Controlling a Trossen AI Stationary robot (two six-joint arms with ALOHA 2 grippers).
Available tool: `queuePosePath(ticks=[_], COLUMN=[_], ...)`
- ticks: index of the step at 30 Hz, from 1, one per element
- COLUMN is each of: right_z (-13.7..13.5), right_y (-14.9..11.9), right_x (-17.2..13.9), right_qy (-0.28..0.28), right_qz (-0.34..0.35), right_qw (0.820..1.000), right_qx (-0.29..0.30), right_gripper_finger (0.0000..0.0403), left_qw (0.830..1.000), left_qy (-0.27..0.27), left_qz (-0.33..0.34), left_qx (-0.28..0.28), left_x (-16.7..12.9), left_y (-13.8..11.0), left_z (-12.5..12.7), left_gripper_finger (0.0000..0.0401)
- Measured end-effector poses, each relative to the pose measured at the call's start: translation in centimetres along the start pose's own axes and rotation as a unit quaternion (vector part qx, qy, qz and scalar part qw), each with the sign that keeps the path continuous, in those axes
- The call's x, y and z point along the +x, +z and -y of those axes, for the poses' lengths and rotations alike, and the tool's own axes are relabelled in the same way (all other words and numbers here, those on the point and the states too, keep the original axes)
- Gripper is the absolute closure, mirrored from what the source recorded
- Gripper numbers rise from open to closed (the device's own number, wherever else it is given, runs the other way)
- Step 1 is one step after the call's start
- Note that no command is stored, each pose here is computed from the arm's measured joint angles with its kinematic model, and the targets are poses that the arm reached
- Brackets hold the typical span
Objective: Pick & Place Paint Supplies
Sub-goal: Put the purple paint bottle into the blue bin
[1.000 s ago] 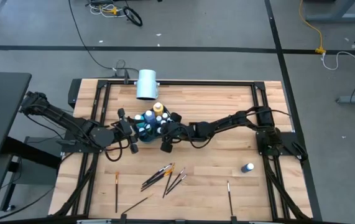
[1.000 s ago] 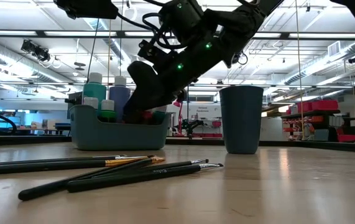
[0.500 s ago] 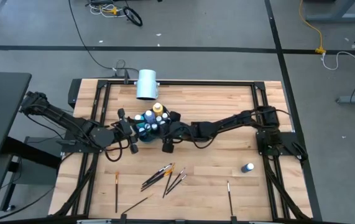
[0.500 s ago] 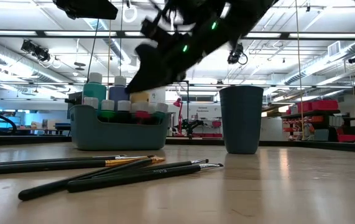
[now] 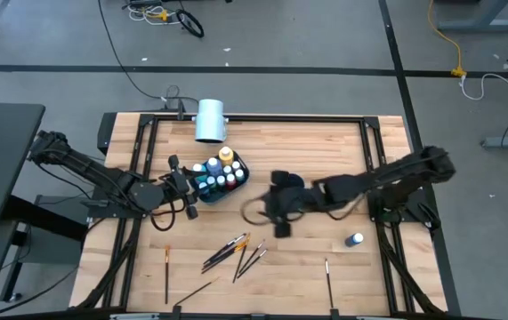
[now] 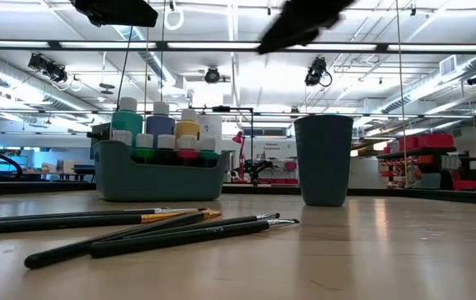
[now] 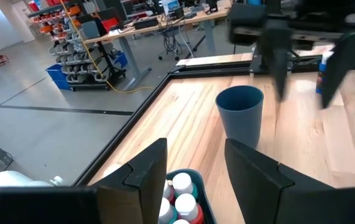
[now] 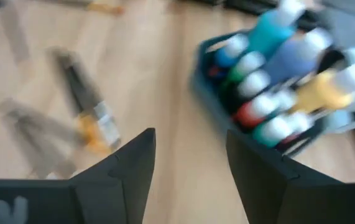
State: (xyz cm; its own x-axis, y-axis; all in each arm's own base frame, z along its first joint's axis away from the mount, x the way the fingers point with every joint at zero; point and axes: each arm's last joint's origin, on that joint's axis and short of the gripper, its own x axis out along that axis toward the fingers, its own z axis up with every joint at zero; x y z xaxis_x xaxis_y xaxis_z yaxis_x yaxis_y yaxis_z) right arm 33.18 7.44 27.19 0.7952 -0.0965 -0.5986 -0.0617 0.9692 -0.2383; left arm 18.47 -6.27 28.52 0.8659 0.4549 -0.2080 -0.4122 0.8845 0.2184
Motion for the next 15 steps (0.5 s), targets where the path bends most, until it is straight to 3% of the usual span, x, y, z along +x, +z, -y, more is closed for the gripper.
queuePosePath(ticks=[8,15], right_z=[-1.8,-1.9], right_y=[-7.2,-11.7], right_x=[-4.6,-7.4], right_qy=[0.100,0.236], right_qz=[0.041,0.113], right_qw=[0.994,0.965], right_qx=[0.016,0.004], right_gripper_finger=[0.0203,0.0203], left_qw=[1.000,1.000], left_qy=[0.000,0.001], left_qz=[0.001,0.002], left_qx=[-0.001,0.000], left_x=[0.0,0.0], left_y=[0.0,0.0], left_z=[0.0,0.0], left_gripper_finger=[0.0230,0.0230])
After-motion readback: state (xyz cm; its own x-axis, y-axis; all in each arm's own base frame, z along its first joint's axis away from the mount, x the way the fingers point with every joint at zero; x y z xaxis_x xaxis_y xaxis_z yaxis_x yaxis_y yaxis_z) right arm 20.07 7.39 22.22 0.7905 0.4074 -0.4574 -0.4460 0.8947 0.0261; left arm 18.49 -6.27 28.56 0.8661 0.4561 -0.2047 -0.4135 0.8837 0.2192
